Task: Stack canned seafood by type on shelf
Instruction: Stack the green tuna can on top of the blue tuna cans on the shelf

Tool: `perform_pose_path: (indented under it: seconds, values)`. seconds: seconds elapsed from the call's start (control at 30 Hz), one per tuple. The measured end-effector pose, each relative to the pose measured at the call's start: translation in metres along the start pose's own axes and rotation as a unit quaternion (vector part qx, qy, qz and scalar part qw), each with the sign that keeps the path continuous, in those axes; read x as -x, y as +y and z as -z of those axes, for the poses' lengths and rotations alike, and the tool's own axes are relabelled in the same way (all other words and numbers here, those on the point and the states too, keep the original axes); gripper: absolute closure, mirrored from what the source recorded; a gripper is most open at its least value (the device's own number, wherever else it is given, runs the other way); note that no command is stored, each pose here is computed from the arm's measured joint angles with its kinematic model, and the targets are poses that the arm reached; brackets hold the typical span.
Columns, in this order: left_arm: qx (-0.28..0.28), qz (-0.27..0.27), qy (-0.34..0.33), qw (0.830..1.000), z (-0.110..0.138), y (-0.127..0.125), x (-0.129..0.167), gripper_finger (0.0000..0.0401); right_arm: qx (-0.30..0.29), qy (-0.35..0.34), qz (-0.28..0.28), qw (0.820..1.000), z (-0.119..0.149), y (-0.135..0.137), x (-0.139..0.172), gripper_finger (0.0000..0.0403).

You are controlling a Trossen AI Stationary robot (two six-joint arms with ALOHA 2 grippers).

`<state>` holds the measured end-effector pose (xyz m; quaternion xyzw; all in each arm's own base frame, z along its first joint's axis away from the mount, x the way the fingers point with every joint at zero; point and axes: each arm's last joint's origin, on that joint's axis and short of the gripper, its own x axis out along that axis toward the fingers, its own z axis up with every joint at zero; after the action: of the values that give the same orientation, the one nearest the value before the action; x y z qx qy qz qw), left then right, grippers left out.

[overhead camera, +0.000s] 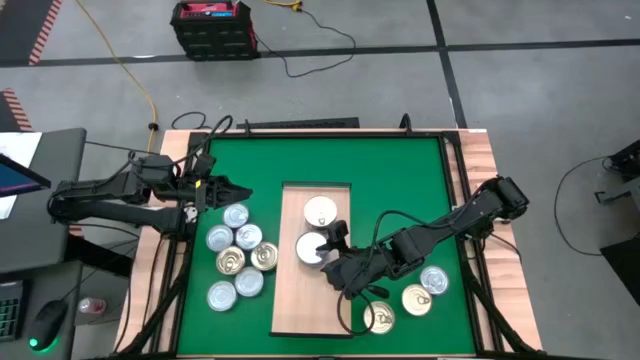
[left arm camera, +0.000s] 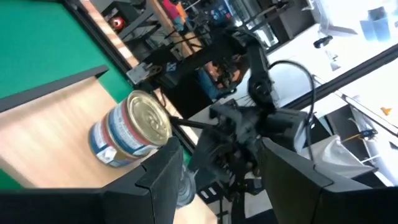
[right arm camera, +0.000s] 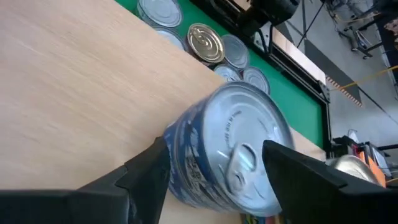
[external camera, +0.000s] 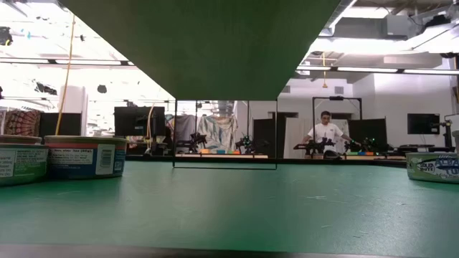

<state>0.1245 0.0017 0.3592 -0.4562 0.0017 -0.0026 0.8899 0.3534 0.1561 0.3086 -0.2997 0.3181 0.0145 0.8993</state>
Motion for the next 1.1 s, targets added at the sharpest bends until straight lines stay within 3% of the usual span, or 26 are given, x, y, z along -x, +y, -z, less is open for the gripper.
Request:
perform_pose_path:
  seconds: [0.1,0.2,0.37,0.47,0.57,0.8,1.1]
  values:
    - [0.005,-0.024,0.022,0.999,0.004,0.005,0.000,0.0202,-0.014,-0.017,0.004,1.000,-0.003,-0.007,0.012,0.0111]
    - [0.028,-0.087,0.066,0.994,0.013,0.017,-0.002,0.0202,-0.045,-0.040,0.007,0.998,-0.006,-0.016,0.032,0.0111]
    - [0.042,-0.197,0.165,0.965,0.030,0.040,-0.012,0.0202,-0.178,-0.068,0.004,0.982,-0.004,-0.040,0.073,0.0111]
    - [0.018,-0.238,0.205,0.949,0.037,0.049,-0.020,0.0202,-0.258,-0.033,0.001,0.966,0.012,-0.054,0.094,0.0111]
    - [-0.005,-0.249,0.219,0.944,0.039,0.054,-0.029,0.0202,-0.314,0.047,-0.016,0.948,0.037,-0.064,0.107,0.0111]
    - [-0.044,-0.263,0.211,0.940,0.040,0.058,-0.036,0.0202,-0.397,0.211,-0.126,0.884,0.106,-0.064,0.088,0.0112]
    - [-0.035,-0.269,0.138,0.952,0.031,0.051,-0.024,0.0202,-0.424,0.377,-0.202,0.798,0.195,-0.043,0.039,0.0113]
